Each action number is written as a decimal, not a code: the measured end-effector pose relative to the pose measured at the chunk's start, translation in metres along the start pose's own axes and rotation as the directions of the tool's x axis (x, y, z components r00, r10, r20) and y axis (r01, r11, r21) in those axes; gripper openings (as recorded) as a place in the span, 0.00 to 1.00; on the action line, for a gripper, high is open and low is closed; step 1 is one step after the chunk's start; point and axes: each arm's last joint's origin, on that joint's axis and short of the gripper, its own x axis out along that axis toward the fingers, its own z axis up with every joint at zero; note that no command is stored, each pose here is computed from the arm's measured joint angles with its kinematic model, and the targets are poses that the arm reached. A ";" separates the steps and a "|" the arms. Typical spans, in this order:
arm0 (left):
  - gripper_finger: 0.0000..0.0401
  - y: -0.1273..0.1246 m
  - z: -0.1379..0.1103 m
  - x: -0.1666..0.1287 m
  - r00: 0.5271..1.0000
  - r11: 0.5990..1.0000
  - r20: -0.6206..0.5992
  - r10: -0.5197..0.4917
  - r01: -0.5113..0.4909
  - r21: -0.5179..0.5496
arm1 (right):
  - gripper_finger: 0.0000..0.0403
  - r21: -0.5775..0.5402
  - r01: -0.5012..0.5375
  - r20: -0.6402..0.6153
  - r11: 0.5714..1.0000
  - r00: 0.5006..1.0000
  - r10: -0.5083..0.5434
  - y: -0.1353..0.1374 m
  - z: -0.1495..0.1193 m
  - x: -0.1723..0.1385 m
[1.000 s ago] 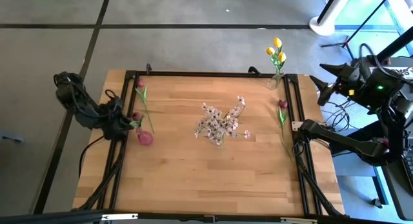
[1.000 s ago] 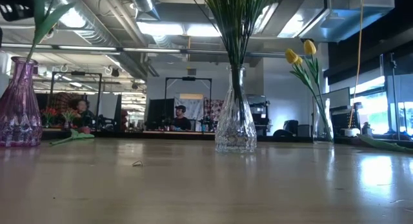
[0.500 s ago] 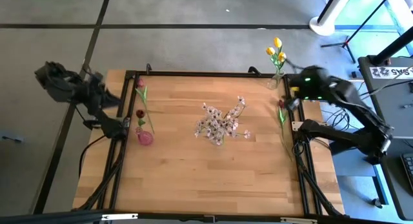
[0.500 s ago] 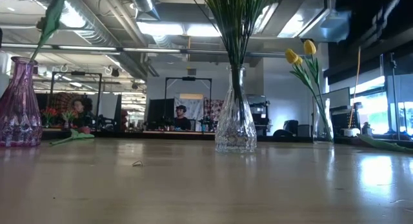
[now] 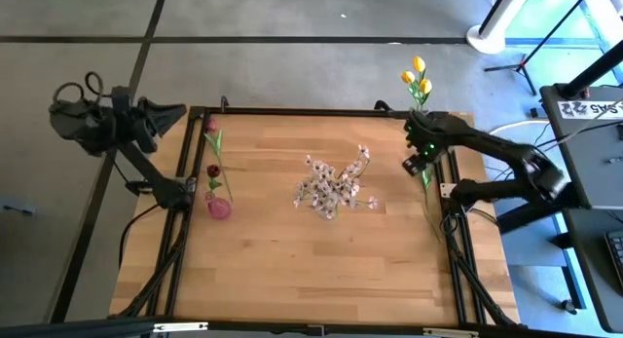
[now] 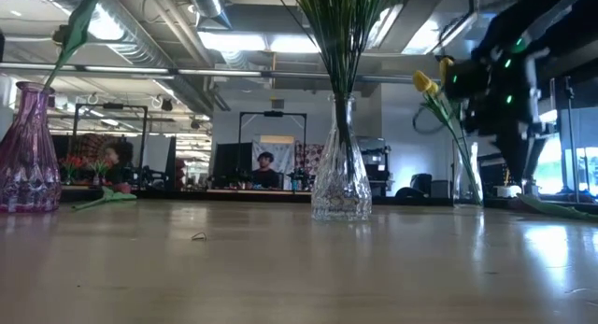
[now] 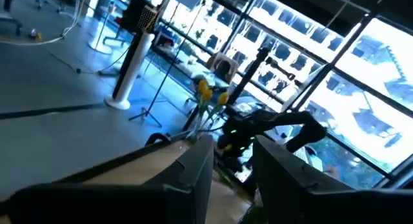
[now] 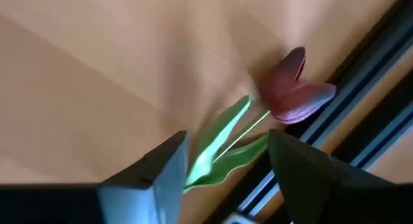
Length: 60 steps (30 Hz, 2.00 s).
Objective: Sort flowers into vase by color
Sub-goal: Put the right red tulip into the violet vase
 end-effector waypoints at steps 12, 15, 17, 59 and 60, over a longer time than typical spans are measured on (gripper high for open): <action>0.26 -0.063 -0.039 0.023 0.999 0.991 -0.029 0.014 -0.010 0.134 | 0.36 0.255 -0.032 -0.184 0.967 0.980 0.081 -0.044 0.012 0.046; 0.26 -0.073 -0.049 0.027 0.999 0.988 -0.039 0.023 -0.017 0.154 | 0.34 0.321 -0.063 -0.230 0.945 0.963 0.143 -0.044 -0.001 0.057; 0.26 -0.079 -0.055 0.030 0.999 0.984 -0.045 0.029 -0.020 0.175 | 0.31 0.331 -0.072 -0.241 0.941 0.957 0.158 -0.041 -0.007 0.064; 0.26 -0.070 -0.051 0.033 0.995 0.971 -0.004 0.095 -0.091 0.219 | 0.01 -0.288 -0.497 0.347 0.818 0.743 0.573 0.046 -0.025 -0.040; 0.26 -0.070 -0.051 0.033 0.995 0.972 -0.002 0.097 -0.094 0.216 | 0.01 -0.329 -0.473 0.404 0.817 0.711 0.575 0.050 -0.023 -0.054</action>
